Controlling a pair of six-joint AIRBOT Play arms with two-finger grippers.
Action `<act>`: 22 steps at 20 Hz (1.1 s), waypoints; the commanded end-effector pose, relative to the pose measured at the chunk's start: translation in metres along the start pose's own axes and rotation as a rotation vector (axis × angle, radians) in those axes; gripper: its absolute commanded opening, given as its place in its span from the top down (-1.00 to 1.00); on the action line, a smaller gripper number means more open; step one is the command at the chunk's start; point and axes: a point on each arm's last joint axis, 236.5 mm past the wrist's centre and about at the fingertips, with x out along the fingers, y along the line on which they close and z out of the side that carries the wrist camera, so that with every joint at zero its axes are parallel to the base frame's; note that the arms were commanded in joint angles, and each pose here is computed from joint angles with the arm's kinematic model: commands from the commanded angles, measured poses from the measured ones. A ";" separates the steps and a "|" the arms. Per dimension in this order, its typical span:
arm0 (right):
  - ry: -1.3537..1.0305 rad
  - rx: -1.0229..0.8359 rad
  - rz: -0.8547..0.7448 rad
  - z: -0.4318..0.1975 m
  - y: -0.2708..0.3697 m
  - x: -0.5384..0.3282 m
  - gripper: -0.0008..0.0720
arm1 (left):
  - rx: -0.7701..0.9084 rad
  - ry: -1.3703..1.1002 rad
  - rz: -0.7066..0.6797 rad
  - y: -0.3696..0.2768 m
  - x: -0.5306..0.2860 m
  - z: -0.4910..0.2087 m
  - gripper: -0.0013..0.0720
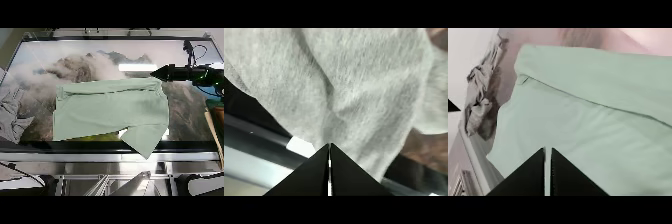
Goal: Fold the shirts.
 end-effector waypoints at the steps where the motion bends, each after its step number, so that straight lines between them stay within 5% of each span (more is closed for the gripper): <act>1: 0.147 0.090 -0.064 -0.035 -0.008 -0.013 0.94 | 0.039 -0.194 -0.309 -0.070 -0.047 0.023 0.90; 2: 0.200 0.134 -0.096 -0.052 -0.008 -0.020 0.95 | 0.089 -0.231 -0.433 -0.103 -0.065 0.024 0.56; 4: 0.277 0.197 -0.173 -0.089 -0.008 -0.031 0.95 | 0.143 -0.251 -0.580 -0.147 -0.091 0.020 -0.95; 9: 0.273 0.372 -0.458 -0.172 -0.023 -0.066 0.95 | 0.240 0.004 -0.541 -0.197 -0.043 -0.033 -0.93; 22: 0.281 0.396 -0.478 -0.205 -0.007 -0.073 0.95 | 0.217 0.470 -0.478 -0.217 0.102 -0.118 -0.93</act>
